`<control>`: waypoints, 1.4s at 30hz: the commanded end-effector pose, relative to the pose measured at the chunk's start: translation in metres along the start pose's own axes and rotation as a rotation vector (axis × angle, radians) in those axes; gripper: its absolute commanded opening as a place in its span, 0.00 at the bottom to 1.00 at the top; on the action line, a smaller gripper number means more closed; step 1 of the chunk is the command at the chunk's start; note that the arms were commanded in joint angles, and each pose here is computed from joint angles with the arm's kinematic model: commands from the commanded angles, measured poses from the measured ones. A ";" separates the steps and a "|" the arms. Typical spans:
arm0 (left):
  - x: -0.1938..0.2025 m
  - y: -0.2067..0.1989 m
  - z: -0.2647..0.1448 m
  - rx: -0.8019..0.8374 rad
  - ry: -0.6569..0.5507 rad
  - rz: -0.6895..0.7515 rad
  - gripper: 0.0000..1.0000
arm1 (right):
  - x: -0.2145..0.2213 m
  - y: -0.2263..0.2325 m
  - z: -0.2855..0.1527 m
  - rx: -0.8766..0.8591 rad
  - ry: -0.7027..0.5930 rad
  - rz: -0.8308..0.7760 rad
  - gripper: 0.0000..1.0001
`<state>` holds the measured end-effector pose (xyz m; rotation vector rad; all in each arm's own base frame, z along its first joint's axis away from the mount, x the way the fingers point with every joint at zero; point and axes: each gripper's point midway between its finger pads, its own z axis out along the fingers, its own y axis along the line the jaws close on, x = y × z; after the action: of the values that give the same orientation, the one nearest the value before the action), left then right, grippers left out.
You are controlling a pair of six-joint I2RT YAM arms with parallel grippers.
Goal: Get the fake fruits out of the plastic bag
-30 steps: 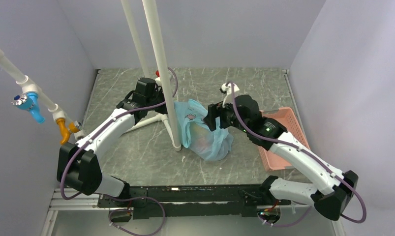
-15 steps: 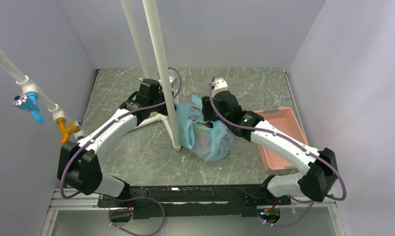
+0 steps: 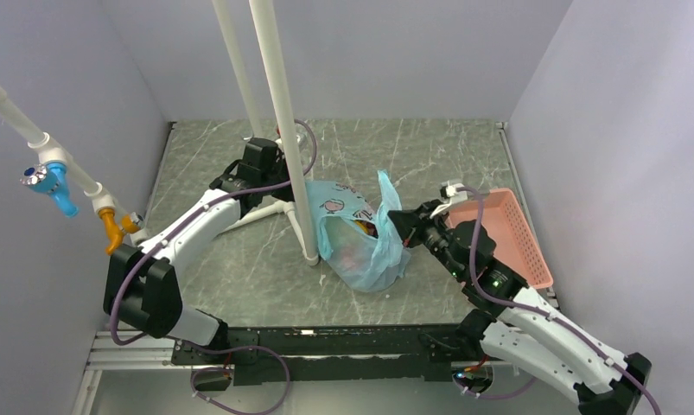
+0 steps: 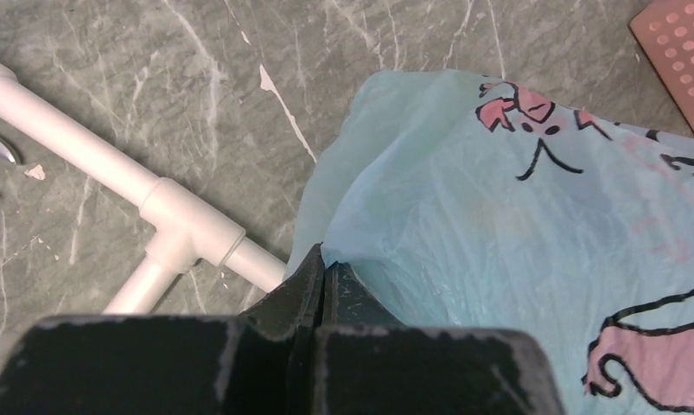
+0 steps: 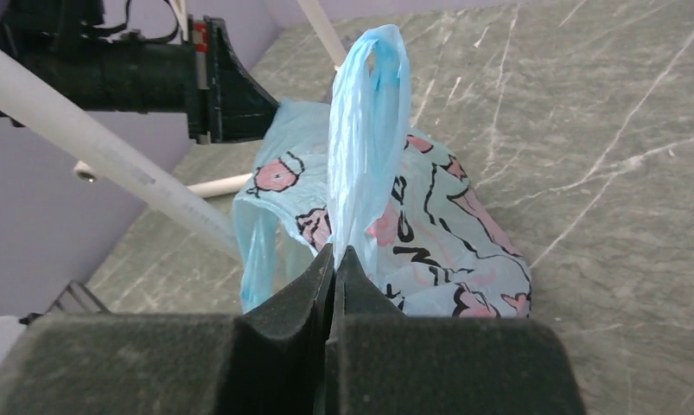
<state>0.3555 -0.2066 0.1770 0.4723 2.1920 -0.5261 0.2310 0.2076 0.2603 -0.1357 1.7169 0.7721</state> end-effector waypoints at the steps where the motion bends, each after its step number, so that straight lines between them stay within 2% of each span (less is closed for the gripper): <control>1: -0.017 0.000 -0.001 0.017 -0.035 0.025 0.00 | 0.009 0.008 -0.010 -0.072 0.008 0.044 0.00; 4: -0.021 0.004 -0.003 0.026 -0.045 -0.003 0.00 | 0.025 -0.007 -0.018 -0.040 0.021 0.021 0.00; 8: -0.025 0.011 -0.006 0.029 -0.027 -0.045 0.00 | 0.025 -0.048 -0.026 0.165 -0.047 0.068 0.00; 13: -0.026 0.015 -0.003 0.103 -0.011 -0.151 0.00 | 0.050 -0.059 -0.027 0.202 0.032 0.058 0.00; 17: -0.017 0.012 0.003 0.125 0.034 -0.170 0.00 | 0.067 -0.087 -0.042 0.342 0.063 0.091 0.00; 18: -0.016 0.009 0.004 0.135 0.035 -0.172 0.00 | 0.070 -0.092 -0.047 0.366 0.068 0.087 0.03; 20: -0.016 0.011 0.005 0.122 0.034 -0.167 0.00 | 0.068 -0.097 -0.054 0.389 0.067 0.081 0.21; 26: -0.024 0.016 -0.004 0.079 0.009 -0.146 0.00 | 0.065 -0.085 -0.063 0.392 0.127 0.171 0.46; 27: -0.024 0.016 -0.005 0.081 0.003 -0.146 0.00 | 0.062 -0.078 -0.062 0.363 0.141 0.165 0.53; 28: -0.026 0.015 -0.007 0.082 -0.006 -0.145 0.00 | 0.056 -0.067 -0.059 0.311 0.147 0.149 0.67; 29: -0.027 0.014 -0.009 0.084 -0.013 -0.145 0.00 | 0.052 -0.059 -0.056 0.274 0.163 0.132 0.77; 33: -0.032 0.012 -0.015 0.076 -0.037 -0.123 0.00 | 0.015 -0.046 -0.058 0.333 0.195 0.140 0.93; 35: -0.034 0.014 -0.018 0.057 -0.045 -0.096 0.00 | -0.001 -0.040 -0.054 0.361 0.214 0.126 0.99; 38: -0.037 0.012 -0.023 0.036 -0.063 -0.063 0.00 | -0.019 -0.042 -0.047 0.510 0.298 0.110 0.99; 42: -0.039 0.007 -0.027 0.031 -0.090 -0.041 0.00 | -0.031 -0.027 -0.027 0.531 0.389 0.056 0.99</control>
<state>0.3627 -0.1946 0.1936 0.3926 2.2239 -0.6424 0.2332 0.1646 0.2952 0.1792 2.1009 0.4683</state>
